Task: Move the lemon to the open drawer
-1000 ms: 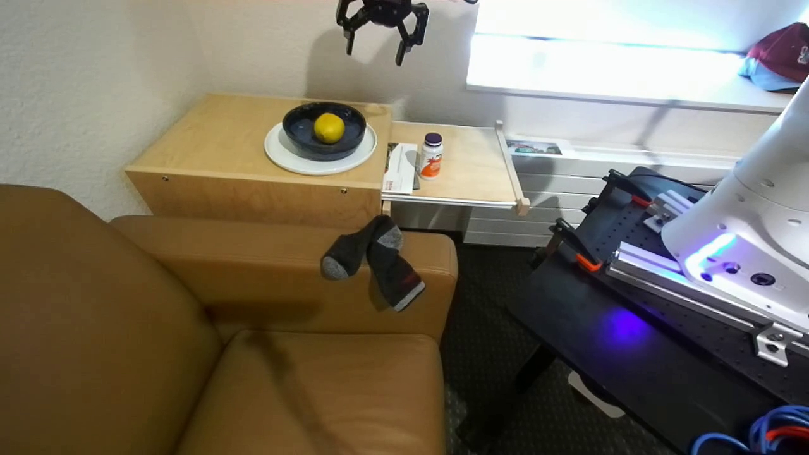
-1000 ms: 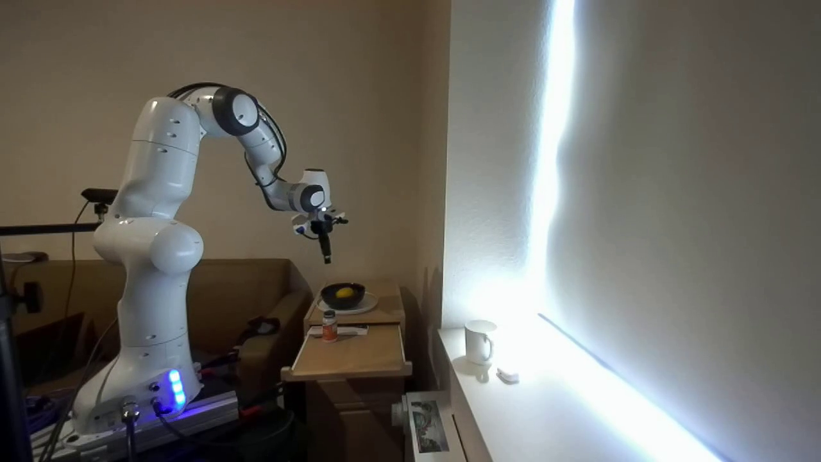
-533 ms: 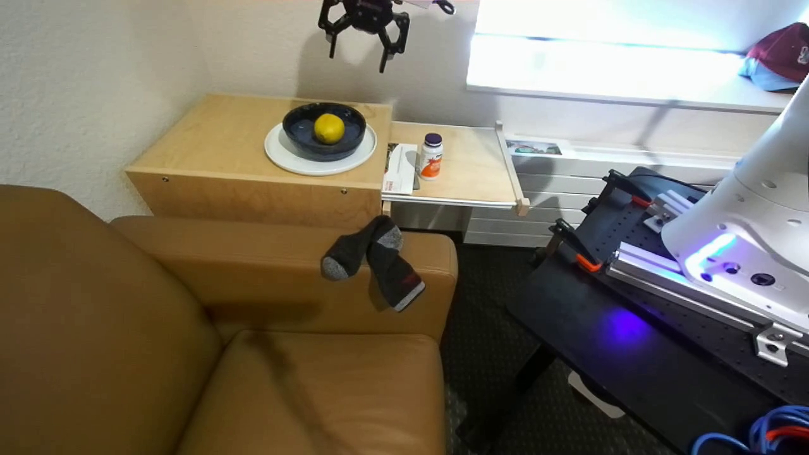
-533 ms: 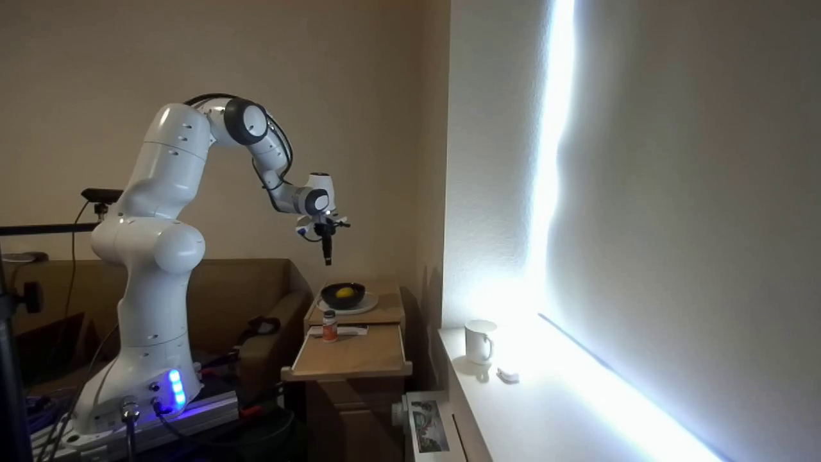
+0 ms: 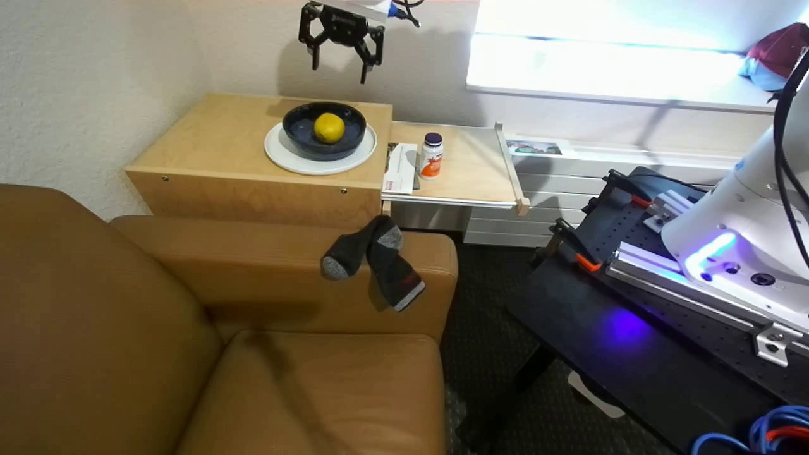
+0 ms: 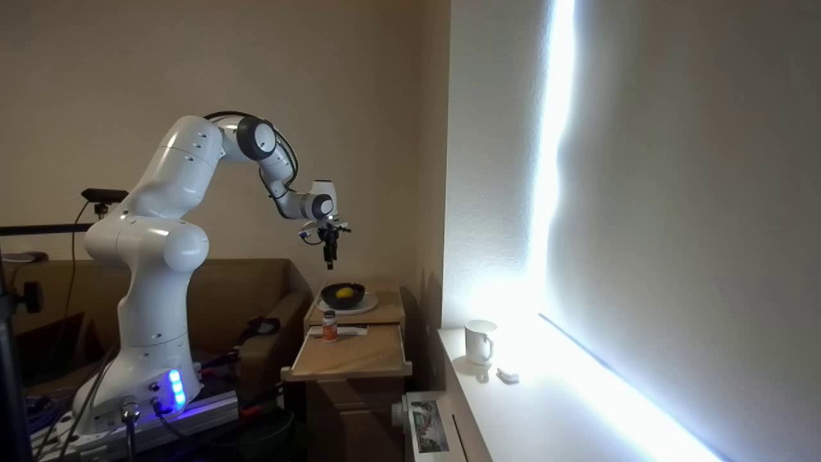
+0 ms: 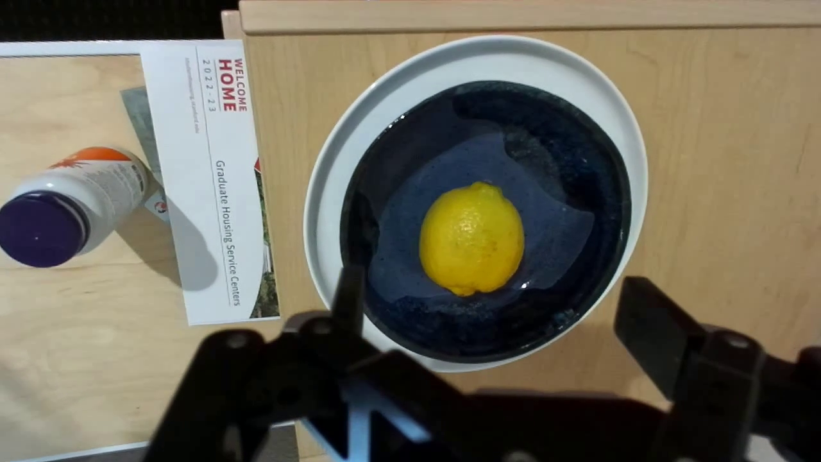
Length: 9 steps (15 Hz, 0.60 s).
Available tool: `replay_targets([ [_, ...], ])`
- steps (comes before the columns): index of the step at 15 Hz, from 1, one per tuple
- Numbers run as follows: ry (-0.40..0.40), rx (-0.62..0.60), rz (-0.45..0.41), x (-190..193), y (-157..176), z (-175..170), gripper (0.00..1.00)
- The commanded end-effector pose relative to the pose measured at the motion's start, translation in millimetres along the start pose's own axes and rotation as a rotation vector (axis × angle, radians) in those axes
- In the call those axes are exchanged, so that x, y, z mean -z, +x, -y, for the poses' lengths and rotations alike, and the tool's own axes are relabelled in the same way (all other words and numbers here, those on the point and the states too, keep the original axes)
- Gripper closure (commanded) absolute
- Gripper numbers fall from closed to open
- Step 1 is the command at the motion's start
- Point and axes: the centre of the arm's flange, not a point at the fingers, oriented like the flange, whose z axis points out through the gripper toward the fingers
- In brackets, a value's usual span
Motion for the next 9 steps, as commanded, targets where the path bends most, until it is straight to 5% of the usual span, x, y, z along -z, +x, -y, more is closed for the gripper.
replay_targets([
  [1, -0.017, -0.021, -0.027, -22, 10, -1, 0.0],
  [9, 0.103, -0.128, -0.06, -96, 34, 6, 0.0],
])
